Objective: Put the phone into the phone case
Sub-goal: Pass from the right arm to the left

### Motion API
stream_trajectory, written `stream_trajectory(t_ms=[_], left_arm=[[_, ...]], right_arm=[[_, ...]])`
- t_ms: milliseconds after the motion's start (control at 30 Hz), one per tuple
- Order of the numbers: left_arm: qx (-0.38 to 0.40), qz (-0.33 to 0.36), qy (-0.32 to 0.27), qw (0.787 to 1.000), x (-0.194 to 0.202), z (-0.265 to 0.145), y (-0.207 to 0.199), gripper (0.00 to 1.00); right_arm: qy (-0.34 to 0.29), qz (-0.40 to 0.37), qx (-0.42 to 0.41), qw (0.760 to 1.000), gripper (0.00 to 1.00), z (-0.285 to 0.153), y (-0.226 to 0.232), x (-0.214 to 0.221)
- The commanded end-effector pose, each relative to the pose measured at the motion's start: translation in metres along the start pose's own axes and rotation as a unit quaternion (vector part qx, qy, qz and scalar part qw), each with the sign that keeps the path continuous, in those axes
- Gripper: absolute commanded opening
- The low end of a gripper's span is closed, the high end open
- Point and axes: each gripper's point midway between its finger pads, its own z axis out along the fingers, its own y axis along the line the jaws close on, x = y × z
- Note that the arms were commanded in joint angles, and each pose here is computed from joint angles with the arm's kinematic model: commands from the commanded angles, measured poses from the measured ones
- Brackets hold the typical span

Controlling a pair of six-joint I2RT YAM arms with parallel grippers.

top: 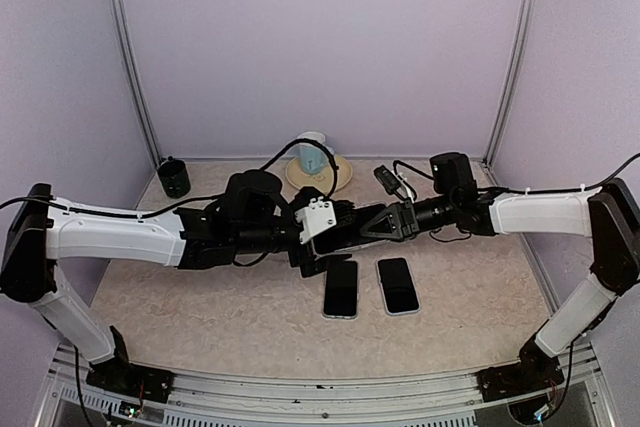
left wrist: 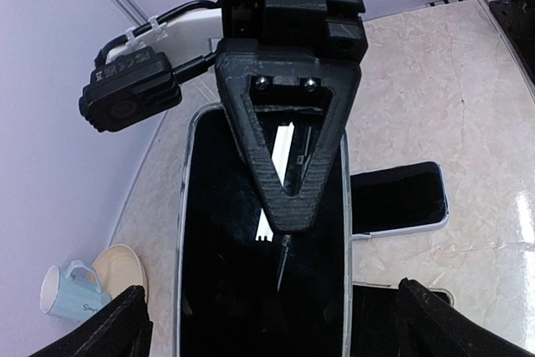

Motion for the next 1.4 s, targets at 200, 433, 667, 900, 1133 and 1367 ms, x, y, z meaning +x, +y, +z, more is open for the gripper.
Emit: stream_trajectory(t_ms=[200, 433, 667, 900, 1133, 1367], left_arm=[[0.017, 0.025, 0.019, 0.999, 0.002, 0.018, -0.007, 0.99], [0.019, 0.022, 0.032, 0.999, 0.008, 0.024, -0.007, 0.99], [0.0, 0.019, 0.044, 0.999, 0.014, 0.029, -0.002, 0.99], [-0.016, 0.012, 0.046, 0.999, 0.015, 0.032, 0.004, 0.99], [-0.01, 0.008, 0.048, 0.999, 0.016, 0.035, 0.002, 0.97], [-0.003, 0.005, 0.059, 0.998, 0.022, 0.038, -0.002, 0.8]], right_arm=[[0.007, -0.036, -0.016, 0.999, 0.01, 0.012, 0.013, -0.012], [0.013, -0.039, -0.019, 0.999, 0.01, 0.016, 0.015, -0.01], [0.019, -0.043, -0.027, 0.999, 0.01, 0.021, 0.018, -0.006], [0.021, -0.044, -0.029, 0.998, 0.01, 0.023, 0.019, -0.005], [0.021, -0.041, -0.033, 0.998, 0.01, 0.024, 0.019, -0.003], [0.019, -0.045, -0.039, 0.998, 0.01, 0.024, 0.022, -0.004]])
